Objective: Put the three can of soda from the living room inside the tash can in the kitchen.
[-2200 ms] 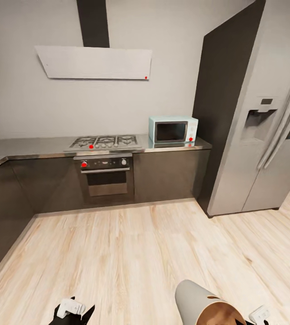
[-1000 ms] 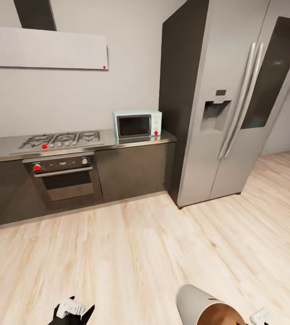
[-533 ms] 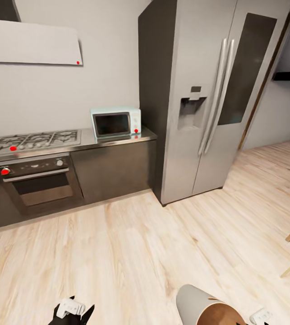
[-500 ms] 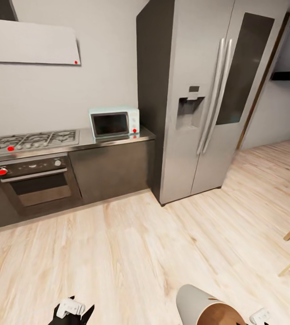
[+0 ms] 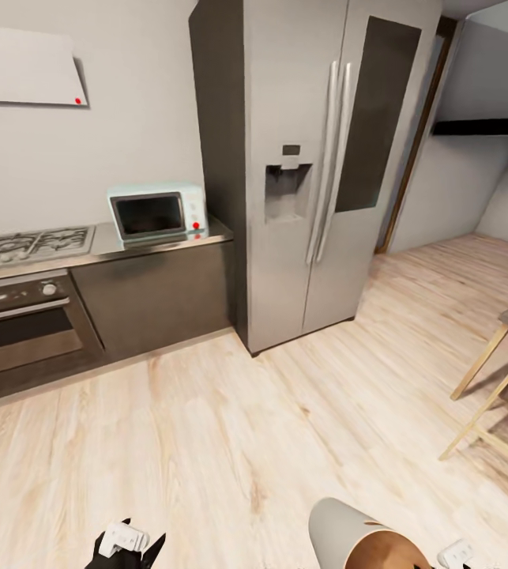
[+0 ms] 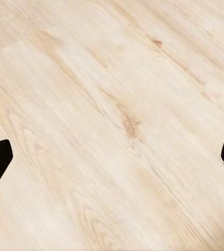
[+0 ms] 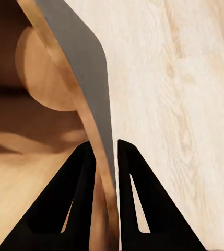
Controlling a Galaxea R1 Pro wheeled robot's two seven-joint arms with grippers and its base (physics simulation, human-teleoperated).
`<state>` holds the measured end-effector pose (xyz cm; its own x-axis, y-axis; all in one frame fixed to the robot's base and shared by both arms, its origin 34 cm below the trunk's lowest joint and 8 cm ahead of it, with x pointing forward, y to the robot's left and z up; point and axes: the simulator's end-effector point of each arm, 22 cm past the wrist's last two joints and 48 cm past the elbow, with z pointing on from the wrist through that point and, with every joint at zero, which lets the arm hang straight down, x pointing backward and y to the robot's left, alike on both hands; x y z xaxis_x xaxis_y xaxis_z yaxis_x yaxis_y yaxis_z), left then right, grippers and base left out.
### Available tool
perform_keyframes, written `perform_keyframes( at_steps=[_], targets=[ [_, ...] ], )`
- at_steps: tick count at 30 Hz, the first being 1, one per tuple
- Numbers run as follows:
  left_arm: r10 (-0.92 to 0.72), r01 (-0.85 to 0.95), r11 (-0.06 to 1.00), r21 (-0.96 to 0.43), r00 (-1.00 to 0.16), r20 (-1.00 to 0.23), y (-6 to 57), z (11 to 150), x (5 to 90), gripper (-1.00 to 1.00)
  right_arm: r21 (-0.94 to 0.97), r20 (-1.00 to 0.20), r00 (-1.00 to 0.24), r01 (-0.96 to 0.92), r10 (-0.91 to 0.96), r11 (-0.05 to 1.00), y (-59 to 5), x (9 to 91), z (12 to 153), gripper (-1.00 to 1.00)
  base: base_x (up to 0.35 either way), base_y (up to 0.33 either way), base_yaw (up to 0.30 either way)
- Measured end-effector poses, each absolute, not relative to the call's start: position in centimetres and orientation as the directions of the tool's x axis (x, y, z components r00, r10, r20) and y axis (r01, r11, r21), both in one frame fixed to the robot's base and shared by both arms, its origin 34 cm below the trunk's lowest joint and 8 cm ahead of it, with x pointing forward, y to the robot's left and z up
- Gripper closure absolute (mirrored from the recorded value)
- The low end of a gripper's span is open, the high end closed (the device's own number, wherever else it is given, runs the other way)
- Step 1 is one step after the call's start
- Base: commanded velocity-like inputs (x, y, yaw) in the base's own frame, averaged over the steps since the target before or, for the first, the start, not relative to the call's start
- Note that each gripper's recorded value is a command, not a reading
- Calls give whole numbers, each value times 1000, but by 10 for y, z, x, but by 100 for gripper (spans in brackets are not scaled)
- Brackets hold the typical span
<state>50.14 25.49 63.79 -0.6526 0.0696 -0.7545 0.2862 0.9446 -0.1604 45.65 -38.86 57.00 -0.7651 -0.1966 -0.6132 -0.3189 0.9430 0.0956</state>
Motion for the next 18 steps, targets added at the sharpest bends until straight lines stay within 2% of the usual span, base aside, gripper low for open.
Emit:
perform_keyframes(
  at_steps=[18],
  targets=[
    [70, 286, 945, -161, -653, -754, 255, 638, 501, -100, 100, -623, -757, -331, -200, 938, -387, 458, 572, 100, 0, -285, -8]
  ],
)
